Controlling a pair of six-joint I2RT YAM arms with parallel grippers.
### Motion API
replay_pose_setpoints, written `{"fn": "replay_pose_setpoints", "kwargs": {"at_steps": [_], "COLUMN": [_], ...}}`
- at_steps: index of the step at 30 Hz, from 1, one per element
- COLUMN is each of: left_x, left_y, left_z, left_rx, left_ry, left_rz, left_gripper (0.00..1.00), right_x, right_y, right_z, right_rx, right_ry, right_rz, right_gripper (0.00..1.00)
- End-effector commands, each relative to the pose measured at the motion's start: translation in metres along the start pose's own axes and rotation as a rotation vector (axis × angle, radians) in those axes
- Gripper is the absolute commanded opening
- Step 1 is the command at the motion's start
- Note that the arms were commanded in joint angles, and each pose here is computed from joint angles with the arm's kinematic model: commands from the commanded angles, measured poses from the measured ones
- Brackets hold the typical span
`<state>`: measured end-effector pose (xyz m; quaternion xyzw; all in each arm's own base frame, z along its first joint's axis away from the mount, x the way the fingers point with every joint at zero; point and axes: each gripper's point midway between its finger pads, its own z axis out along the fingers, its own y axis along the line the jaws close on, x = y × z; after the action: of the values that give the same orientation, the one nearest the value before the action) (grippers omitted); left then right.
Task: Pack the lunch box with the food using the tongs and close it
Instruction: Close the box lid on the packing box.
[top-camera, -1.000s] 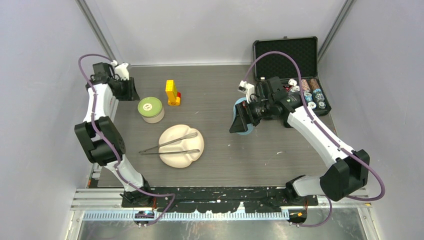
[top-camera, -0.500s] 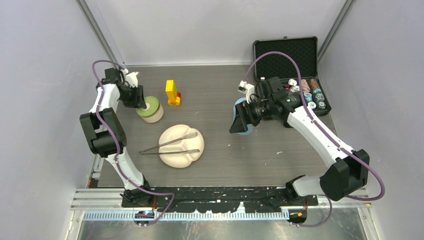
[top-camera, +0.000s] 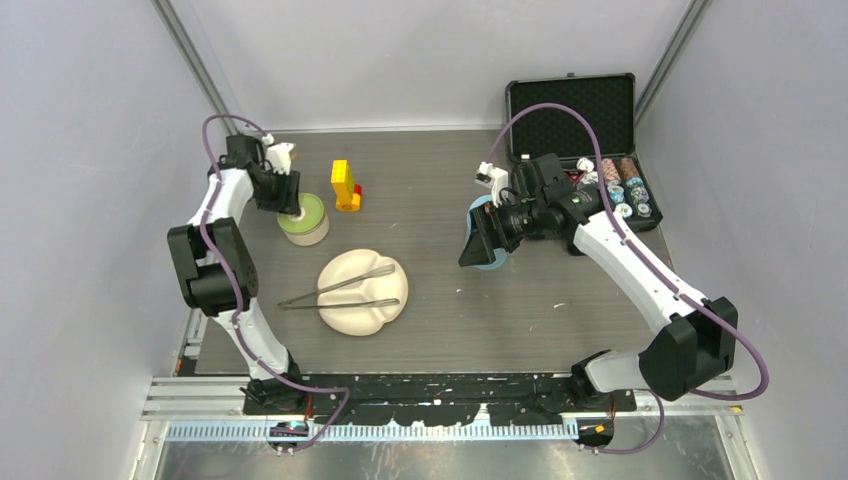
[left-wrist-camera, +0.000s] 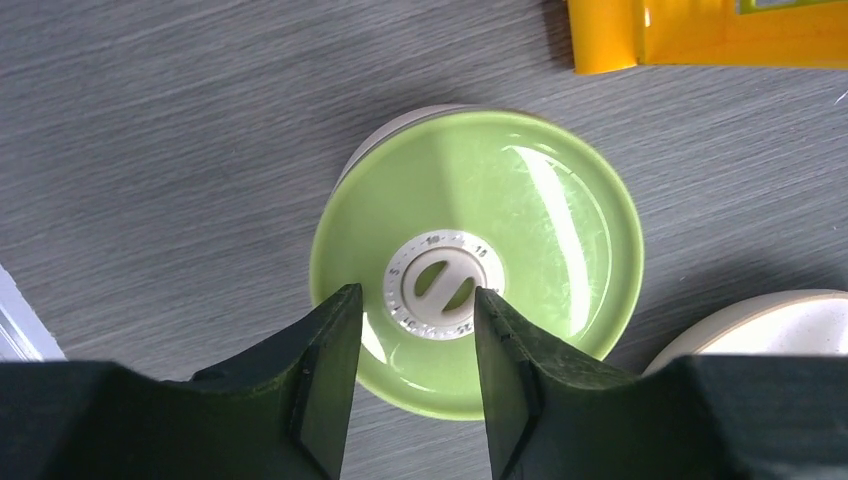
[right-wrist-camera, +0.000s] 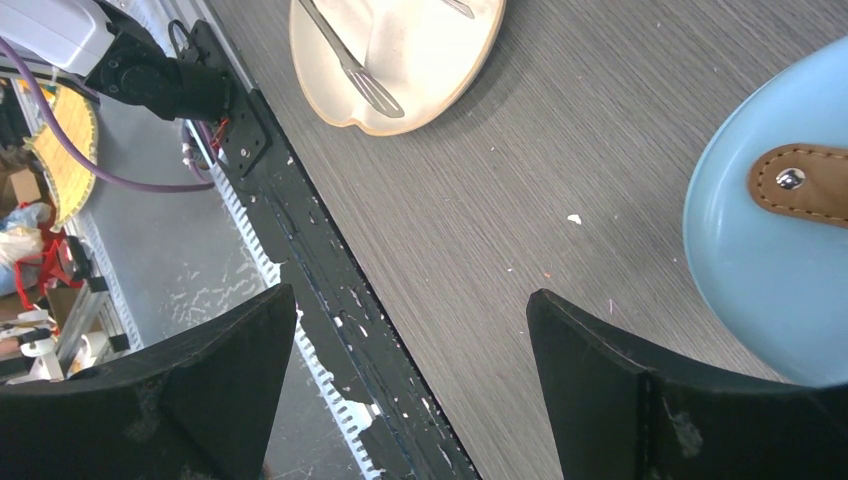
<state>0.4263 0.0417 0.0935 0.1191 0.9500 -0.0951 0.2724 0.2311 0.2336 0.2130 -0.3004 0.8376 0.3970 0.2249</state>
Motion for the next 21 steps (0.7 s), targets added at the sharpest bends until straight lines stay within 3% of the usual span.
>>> {"fn": "replay_pose_setpoints", "kwargs": {"at_steps": [1, 13, 21], "left_x": [0.043, 0.088, 0.11], "left_y": [-0.017, -0.018, -0.029], "left_z": [0.02, 0.041, 0.051], "left_rx": [0.016, -0.033, -0.015], "left_ry": [0.164, 0.331, 0.373], "left_rz": [0.02, 0.07, 0.091], "left_gripper": [0.47, 0.56, 0.58], "right_x": [-0.012, -0.012, -0.012], "right_y": [0.001, 0.002, 0.002], "right_z": [-0.003, -0.005, -0.006], "right_rx": [-0.002, 0.008, 0.011], "right_ry": [-0.031, -0.037, -0.034], "right_rz": [-0.031, -0.037, -0.036], "right_gripper": [0.9, 0.9, 0.9]}}
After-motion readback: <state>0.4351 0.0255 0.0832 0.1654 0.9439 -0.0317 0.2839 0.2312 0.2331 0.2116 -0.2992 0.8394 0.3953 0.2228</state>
